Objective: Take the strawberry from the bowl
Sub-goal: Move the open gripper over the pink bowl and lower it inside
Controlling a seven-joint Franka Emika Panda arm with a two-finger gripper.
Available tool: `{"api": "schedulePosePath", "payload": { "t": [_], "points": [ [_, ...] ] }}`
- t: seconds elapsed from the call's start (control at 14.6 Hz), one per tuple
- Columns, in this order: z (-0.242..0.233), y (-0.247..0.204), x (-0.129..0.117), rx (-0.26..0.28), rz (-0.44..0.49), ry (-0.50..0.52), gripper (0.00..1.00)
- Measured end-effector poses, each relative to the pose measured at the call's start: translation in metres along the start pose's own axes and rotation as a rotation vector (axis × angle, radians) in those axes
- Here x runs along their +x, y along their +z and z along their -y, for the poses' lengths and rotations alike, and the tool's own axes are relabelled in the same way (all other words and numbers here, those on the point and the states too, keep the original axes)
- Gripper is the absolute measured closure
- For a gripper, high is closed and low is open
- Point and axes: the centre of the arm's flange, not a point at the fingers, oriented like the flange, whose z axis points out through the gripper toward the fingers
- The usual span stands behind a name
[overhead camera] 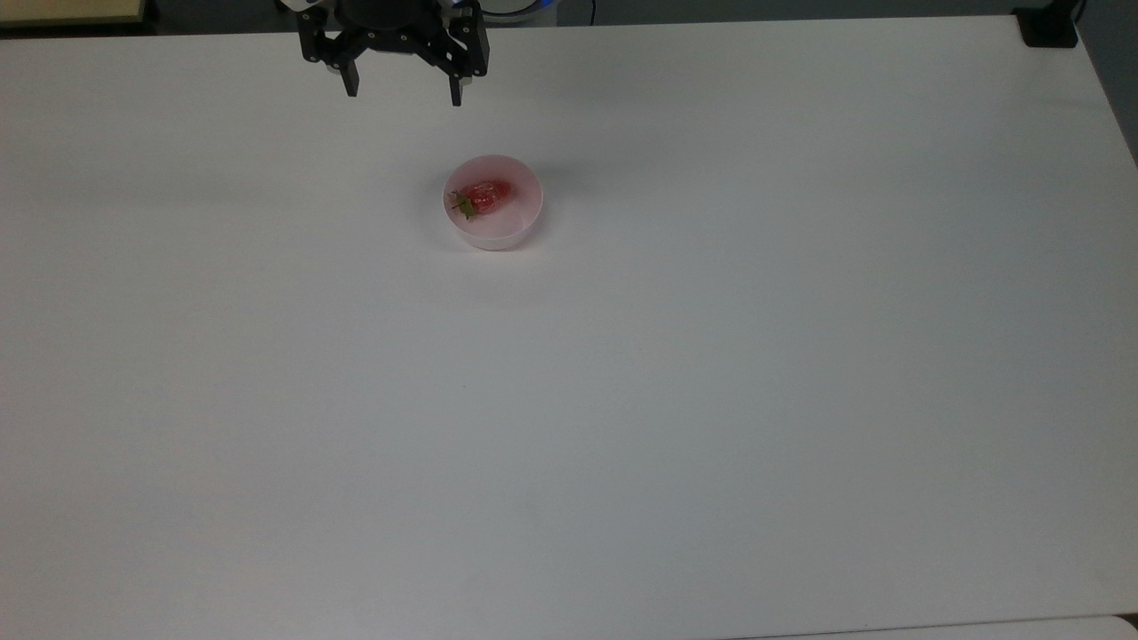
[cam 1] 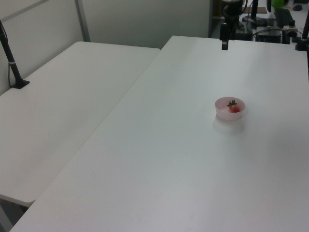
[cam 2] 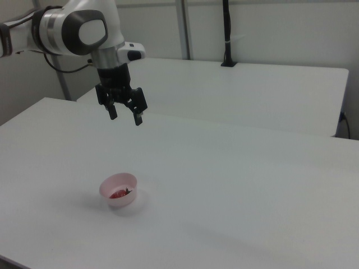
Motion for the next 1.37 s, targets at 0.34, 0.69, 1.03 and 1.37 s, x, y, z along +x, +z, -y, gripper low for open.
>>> {"api": "schedulePosePath", "payload": {
  "t": [0.34,0.69,1.03,1.37],
  "points": [
    [0.002,0.004,0.001,0.000,0.007,-0.005,0.00],
    [0.004,0.007,-0.001,0.000,0.028,-0.058,0.00],
    [0.049,0.038,-0.001,0.003,0.092,-0.265,0.01],
    [0.104,0.119,-0.001,-0.047,0.203,-0.532,0.10]
  ]
}}
